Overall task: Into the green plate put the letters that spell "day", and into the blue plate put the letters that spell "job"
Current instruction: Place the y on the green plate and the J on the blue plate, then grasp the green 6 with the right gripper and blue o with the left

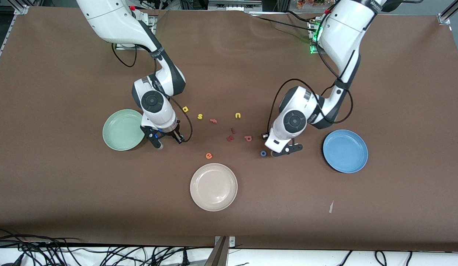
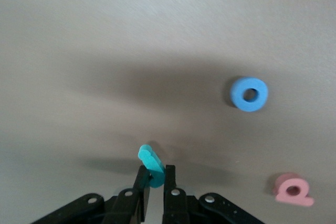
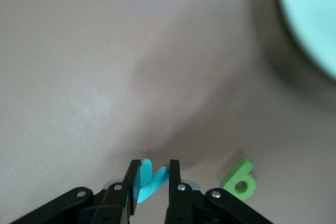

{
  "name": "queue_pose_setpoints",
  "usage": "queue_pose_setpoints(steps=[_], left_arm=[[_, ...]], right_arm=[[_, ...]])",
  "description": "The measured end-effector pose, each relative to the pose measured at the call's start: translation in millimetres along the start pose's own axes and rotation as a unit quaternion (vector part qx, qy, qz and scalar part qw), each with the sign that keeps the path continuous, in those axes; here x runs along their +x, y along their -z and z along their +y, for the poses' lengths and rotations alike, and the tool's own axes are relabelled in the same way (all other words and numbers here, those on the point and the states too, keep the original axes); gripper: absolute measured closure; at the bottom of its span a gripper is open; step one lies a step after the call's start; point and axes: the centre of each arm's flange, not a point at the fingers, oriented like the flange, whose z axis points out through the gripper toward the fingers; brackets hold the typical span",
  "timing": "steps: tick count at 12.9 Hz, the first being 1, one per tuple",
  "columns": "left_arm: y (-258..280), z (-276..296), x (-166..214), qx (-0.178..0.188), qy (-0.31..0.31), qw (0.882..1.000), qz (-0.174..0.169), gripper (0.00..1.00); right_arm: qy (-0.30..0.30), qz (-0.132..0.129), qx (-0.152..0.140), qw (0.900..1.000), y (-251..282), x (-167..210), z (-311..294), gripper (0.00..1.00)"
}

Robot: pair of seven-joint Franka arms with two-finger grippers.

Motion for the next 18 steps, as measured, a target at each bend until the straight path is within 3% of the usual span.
queue_pose_setpoints(steps=[6,8,11,12,15,18], left_arm=[[73.4,-119.1,55.6,0.030,-0.103,0.994,-0.021,0.85],[74.1,-154.6,72.3,0.033,-0.135,0.990,-0.024,0.85],[68.2,-195.1,87.2,0.065,-0.182,0.981,-0.025,0.85],[65.4,-208.9,92.8,0.074,-0.196,0.977,-0.027,0.85],[50.3,-233.0,103.2,0.091,-0.236,0.967,-0.040,0.82],[55.5,-221.1,108.2,0.085,-0.245,0.965,-0.026,0.52]], right_arm=[[0.110,0.004,-0.065,0.992,75.1,92.1,41.3,0.75],[0.151,-0.007,-0.086,0.985,65.8,114.5,71.9,0.75],[0.180,-0.007,-0.091,0.979,19.4,140.8,133.4,0.75],[0.181,-0.009,-0.093,0.979,4.1,138.5,149.6,0.70],[0.181,-0.012,-0.094,0.979,-2.2,133.6,159.1,0.38],[0.192,-0.022,-0.087,0.977,28.7,121.7,131.4,0.05]])
